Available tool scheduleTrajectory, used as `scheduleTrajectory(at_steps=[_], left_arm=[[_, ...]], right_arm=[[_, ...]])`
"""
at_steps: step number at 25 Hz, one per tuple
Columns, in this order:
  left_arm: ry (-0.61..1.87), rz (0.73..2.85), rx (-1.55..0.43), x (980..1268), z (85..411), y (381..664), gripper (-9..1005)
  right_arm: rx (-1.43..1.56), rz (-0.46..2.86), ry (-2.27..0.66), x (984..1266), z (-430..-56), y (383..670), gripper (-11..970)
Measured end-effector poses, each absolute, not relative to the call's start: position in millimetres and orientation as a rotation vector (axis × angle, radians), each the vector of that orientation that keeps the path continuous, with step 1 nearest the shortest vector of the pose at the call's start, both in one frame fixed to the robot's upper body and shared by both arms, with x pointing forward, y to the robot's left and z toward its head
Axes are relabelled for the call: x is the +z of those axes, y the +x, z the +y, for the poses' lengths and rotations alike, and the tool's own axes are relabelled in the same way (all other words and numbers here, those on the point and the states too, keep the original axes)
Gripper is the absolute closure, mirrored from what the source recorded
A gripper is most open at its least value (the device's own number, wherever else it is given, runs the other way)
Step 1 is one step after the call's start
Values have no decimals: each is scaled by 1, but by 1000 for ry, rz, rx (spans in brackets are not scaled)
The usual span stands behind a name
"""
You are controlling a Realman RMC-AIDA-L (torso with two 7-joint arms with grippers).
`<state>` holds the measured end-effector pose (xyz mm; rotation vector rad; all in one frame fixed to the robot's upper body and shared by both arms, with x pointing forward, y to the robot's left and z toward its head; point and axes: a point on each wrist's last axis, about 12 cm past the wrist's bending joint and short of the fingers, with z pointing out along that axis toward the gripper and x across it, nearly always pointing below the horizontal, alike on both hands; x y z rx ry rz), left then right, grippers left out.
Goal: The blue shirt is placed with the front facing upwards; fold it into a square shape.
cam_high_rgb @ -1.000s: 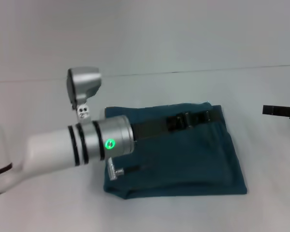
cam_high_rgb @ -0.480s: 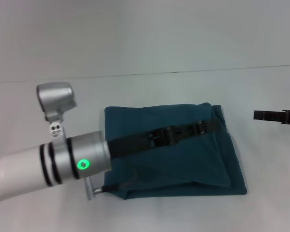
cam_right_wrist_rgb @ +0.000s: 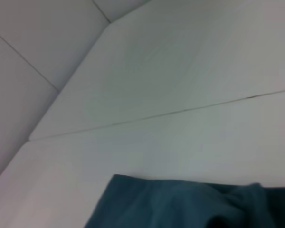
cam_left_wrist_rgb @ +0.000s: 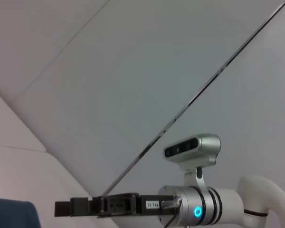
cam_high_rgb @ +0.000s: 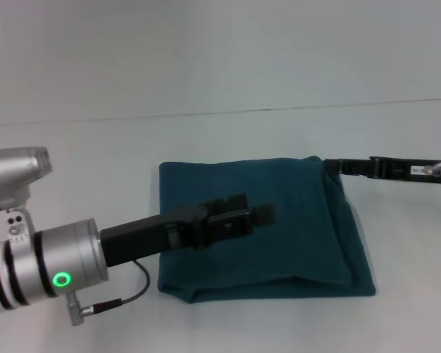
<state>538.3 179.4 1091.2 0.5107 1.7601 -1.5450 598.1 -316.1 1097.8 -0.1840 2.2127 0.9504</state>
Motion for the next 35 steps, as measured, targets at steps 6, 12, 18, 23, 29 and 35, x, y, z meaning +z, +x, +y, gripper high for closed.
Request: scheduleTrajectory(at_steps=[6,12,18,23,29,35], left_arm=[[518,1764,-1495,1089,195,537,27],[530,1770,-1462,1086,198,535,27],[537,1781,-1451,1083,198,535,27],[536,1782,-1451,1083,198,535,28],[528,1787,-1443,1082,198,535,28],[516,1799,-1425,1081,199,537,28]], right_arm=[[980,2193,-167,1101,-299,608,256],[985,2207,-130,1095,-293,611,255],[984,2233,-98,1087,-286,611,255],[976,2242,-81,1080,-274,614,255],[964,2206,-30,1074,-258,619,255],[958,2164,19,1066,-244,622,255]])
